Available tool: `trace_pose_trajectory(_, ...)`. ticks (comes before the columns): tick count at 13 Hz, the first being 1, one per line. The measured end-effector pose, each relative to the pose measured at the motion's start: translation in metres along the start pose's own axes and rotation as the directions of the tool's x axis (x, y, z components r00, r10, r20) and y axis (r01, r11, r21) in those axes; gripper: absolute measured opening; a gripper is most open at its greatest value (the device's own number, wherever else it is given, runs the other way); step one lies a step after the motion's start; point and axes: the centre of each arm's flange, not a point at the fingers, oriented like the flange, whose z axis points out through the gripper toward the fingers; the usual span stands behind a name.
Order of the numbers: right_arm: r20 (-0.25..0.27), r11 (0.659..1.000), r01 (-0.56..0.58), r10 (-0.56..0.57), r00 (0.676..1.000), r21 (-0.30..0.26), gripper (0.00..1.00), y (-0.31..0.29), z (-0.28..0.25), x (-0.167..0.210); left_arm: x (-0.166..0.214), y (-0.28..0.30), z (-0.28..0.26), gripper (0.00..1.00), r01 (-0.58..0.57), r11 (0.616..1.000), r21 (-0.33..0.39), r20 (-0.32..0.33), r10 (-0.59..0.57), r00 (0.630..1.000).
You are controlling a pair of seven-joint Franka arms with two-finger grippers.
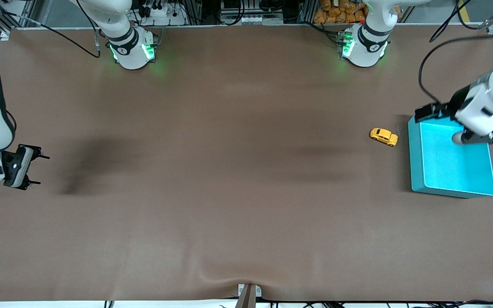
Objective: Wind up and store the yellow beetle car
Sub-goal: 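Open the right gripper to release the car and withdraw the arm, then grasp the car with the left gripper while the right gripper retracts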
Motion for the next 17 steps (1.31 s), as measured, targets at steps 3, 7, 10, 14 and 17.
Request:
trace_pose_trajectory(3,-0.021,0.994,-0.108,0.108,0.994,0.021,1.0,0.009,-0.053,0.046,0.014,-0.001,0.079,1.0,0.196,0.981,0.006,0.018,-0.196,0.98)
trace_pose_trajectory(7,-0.024,0.977,-0.209,0.208,0.978,-0.037,1.0,0.01,-0.102,0.109,0.008,-0.002,0.174,1.0,0.406,0.914,0.001,-0.012,-0.406,0.914)
trace_pose_trajectory(10,-0.03,0.955,-0.293,0.292,0.956,-0.045,1.0,-0.001,-0.137,0.143,-0.006,-0.01,0.234,1.0,0.56,0.828,-0.01,-0.035,-0.56,0.828)
trace_pose_trajectory(14,-0.045,0.924,-0.379,0.376,0.925,-0.061,1.0,-0.01,-0.176,0.16,-0.012,-0.039,0.276,1.0,0.652,0.758,0.007,-0.009,-0.652,0.758)
trace_pose_trajectory(17,-0.061,0.829,-0.549,0.546,0.836,-0.108,1.0,-0.015,-0.201,0.172,-0.009,-0.07,0.302,1.0,0.734,0.678,0.03,0.028,-0.735,0.678)
